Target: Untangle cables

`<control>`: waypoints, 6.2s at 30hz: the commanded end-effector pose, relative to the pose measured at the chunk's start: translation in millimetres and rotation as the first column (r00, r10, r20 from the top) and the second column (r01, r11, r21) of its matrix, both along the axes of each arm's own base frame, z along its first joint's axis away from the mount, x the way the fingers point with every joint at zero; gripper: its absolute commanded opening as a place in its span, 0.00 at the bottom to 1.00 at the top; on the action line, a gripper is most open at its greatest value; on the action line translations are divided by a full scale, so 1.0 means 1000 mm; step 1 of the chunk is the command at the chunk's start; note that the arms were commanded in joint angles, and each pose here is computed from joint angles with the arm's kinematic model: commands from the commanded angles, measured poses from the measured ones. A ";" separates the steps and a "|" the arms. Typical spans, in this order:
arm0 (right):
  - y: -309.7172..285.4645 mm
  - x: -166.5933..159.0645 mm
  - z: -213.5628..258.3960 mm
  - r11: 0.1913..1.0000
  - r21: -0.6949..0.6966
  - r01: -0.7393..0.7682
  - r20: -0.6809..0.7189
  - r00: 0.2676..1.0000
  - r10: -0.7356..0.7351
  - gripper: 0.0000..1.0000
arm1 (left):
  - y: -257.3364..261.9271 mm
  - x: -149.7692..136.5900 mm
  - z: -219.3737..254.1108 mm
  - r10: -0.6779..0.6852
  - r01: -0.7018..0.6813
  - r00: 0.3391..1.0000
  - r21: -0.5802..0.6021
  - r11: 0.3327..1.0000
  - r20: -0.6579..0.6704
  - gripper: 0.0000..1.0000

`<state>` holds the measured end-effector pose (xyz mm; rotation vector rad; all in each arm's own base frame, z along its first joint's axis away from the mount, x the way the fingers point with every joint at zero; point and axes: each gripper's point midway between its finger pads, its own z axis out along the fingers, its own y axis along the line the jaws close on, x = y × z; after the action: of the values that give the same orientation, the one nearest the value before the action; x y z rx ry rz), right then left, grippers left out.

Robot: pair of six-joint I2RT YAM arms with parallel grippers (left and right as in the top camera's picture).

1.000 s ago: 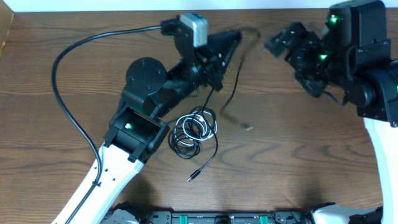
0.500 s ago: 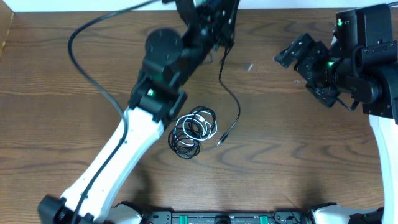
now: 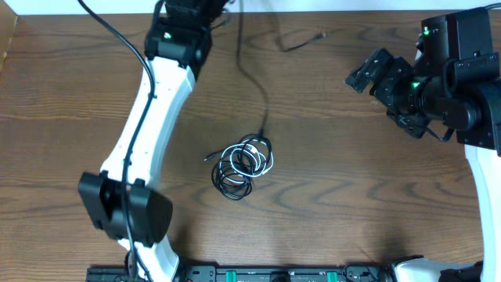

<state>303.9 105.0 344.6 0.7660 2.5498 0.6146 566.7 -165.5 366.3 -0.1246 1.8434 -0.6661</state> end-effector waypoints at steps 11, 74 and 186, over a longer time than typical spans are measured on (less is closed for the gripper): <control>-0.004 -0.010 -0.006 0.997 -0.049 -0.052 -0.030 0.998 0.050 0.99 | 0.234 0.048 -0.083 0.363 -0.336 0.928 0.225 0.915 -0.088 0.17; 0.049 -0.013 -0.044 0.913 -0.145 -0.380 -0.130 0.923 0.363 0.99 | 0.127 -0.168 -0.333 0.084 0.296 0.315 0.182 0.938 -0.945 0.35; 0.042 -0.010 -0.045 0.913 -0.190 -0.360 -0.130 0.931 0.340 0.99 | -0.035 -0.286 -0.166 -0.076 0.469 0.500 0.196 0.861 -0.863 1.00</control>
<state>294.2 146.8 300.0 0.2981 2.8061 0.4248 282.9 -204.8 206.7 0.1615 2.9696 -0.5035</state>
